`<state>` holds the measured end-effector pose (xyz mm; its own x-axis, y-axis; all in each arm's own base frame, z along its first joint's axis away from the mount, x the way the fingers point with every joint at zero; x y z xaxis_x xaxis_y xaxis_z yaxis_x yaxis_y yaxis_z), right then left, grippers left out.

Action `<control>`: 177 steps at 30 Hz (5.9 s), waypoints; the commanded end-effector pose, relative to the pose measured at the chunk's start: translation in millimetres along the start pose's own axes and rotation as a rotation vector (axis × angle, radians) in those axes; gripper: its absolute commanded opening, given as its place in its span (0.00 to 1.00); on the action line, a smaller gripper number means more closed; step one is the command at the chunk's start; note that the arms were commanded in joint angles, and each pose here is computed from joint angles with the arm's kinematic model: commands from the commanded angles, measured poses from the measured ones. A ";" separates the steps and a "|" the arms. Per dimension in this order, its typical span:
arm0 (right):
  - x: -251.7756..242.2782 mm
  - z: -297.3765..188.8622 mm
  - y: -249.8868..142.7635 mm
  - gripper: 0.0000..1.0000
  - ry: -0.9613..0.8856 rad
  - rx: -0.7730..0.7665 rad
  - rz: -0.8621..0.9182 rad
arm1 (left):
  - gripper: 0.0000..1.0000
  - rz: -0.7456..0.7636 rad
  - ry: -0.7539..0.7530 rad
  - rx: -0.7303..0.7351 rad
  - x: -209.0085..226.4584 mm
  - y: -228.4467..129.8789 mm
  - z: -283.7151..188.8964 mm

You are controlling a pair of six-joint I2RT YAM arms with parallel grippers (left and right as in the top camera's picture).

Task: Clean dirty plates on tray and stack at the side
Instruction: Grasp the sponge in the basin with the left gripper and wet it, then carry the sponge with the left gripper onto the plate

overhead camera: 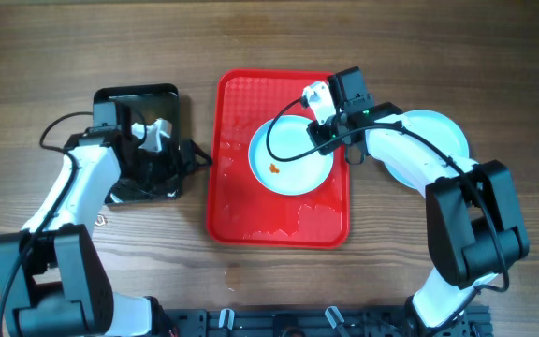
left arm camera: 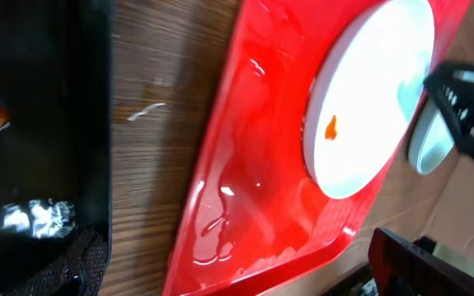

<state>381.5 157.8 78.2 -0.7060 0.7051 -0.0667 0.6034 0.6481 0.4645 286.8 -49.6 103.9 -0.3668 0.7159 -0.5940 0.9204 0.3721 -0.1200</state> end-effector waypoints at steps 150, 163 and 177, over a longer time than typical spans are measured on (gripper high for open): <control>36.5 12.7 -48.6 0.17 0.129 0.301 0.854 | 0.04 0.211 0.104 -0.435 -80.4 34.9 -51.0; 31.2 16.0 -37.9 0.12 0.137 0.228 0.745 | 0.04 0.239 0.118 -0.215 -122.4 -7.6 72.7; 31.8 16.1 -38.6 0.04 0.135 0.233 0.745 | 0.04 0.241 0.135 -0.192 -105.6 11.7 143.2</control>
<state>346.4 158.5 51.1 -0.0990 0.9463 0.3077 0.9848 0.0488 0.1668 351.3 -205.9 62.6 -0.1471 0.8621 -0.4848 0.9470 0.2643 0.1825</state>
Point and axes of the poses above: each gripper's point midway between its finger pads, its own z axis out along the fingers, its own x axis along the line the jaws close on, y = z × x, the point moved 5 cm from there along -z, back along the fingers, and after that the axes turned 9 degrees about -z, right-handed, at the moved point
